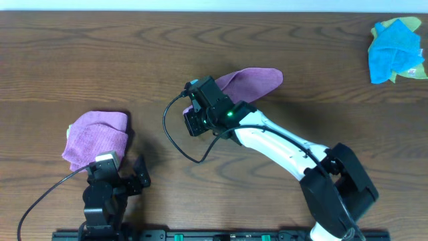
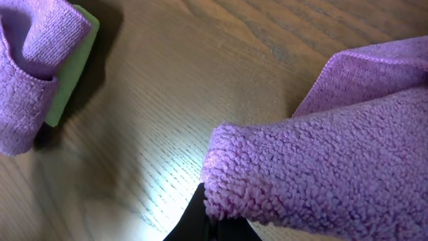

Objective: Fold the cloth
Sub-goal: 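Lower the purple cloth onto the table center with the right gripper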

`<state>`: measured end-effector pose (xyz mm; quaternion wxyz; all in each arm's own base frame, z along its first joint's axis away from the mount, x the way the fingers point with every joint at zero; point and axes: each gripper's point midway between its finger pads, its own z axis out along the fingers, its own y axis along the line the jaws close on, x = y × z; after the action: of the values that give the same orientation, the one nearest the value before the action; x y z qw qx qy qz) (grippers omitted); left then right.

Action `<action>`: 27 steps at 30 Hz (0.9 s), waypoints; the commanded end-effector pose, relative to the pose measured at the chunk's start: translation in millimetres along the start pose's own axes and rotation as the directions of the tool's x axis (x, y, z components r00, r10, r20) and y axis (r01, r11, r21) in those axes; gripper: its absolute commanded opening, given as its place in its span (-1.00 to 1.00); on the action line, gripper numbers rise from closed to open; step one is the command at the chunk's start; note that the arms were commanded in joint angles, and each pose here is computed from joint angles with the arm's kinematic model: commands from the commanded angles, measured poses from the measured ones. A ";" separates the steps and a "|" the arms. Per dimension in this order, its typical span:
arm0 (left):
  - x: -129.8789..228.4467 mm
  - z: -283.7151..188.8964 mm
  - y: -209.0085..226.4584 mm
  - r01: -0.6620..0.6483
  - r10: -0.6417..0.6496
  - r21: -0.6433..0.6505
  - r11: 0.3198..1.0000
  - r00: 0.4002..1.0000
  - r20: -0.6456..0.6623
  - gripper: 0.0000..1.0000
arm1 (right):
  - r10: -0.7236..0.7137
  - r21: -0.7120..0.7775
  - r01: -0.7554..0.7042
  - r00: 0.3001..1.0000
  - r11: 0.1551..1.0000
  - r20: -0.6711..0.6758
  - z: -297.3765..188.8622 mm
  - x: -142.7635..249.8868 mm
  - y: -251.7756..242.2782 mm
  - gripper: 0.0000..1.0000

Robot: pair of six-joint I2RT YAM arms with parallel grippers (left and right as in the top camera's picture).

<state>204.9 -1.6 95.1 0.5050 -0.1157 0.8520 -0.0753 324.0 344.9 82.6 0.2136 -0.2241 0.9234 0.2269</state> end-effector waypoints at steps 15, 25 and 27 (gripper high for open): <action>4.6 -1.8 -27.0 0.008 -0.003 0.159 0.987 1.000 -0.028 0.90 | 0.124 0.265 -0.113 0.992 0.958 -0.023 -76.9 -3.5 -50.2 -0.97; 10.1 -4.9 -41.0 0.102 -0.086 0.235 0.967 0.993 -0.079 0.91 | 0.209 0.397 -0.161 0.975 0.904 -0.081 -116.6 21.4 -90.8 -0.97; 12.2 -5.7 -43.6 0.110 -0.089 0.249 0.962 0.992 -0.092 0.91 | 0.228 0.418 -0.179 0.971 0.891 -0.071 -118.2 22.3 -94.3 -0.97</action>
<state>202.3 -38.1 99.5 0.4869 -0.0934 0.8484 -0.1855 313.5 208.4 130.5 0.1620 -0.1115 0.9792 0.0494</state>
